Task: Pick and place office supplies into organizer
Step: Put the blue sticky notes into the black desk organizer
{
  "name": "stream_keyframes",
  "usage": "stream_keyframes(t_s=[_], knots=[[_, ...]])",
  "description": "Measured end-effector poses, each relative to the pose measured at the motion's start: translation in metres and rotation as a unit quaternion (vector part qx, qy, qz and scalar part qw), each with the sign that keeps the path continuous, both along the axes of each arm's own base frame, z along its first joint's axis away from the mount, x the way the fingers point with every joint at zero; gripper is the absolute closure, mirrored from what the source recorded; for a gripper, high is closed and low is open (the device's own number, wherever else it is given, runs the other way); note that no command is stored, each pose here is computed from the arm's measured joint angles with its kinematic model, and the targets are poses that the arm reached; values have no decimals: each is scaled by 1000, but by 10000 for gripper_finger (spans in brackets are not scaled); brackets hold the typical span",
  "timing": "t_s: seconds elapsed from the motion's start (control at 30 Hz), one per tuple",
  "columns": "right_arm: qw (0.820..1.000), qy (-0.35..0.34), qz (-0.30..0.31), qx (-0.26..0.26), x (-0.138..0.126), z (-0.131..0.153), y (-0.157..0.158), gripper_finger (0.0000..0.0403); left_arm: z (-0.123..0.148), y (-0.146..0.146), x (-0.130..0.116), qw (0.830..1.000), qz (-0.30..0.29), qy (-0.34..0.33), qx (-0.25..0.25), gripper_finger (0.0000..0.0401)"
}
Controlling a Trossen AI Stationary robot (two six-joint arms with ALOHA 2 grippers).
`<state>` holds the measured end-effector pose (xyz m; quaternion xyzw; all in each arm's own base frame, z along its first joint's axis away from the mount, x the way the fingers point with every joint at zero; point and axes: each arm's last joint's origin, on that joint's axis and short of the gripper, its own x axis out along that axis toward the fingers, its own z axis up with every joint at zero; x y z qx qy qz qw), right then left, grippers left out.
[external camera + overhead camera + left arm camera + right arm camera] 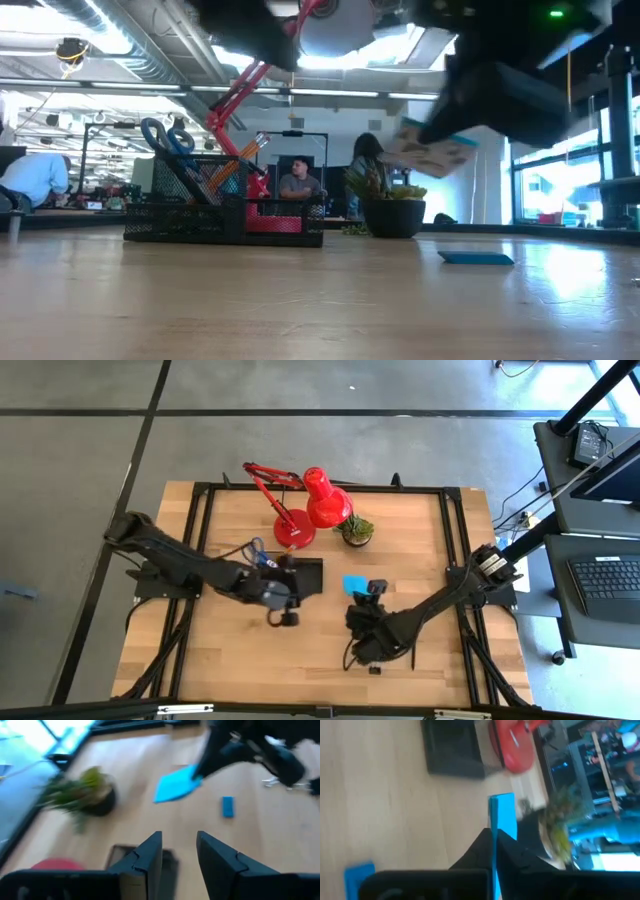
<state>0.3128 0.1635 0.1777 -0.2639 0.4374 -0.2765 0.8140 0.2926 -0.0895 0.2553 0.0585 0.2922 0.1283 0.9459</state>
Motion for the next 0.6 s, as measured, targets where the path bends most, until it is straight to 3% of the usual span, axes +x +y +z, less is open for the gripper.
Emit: stream_keyframes(t_s=[0.3, 0.6], knots=[[996, -50, 68, 41, 57, 19, -28, 394, -14, -2, -62, 998, 55, -42, 3, 285], [989, -78, 82, 97, 87, 45, -60, 393, -34, 3, -84, 997, 68, -32, -9, 285]])
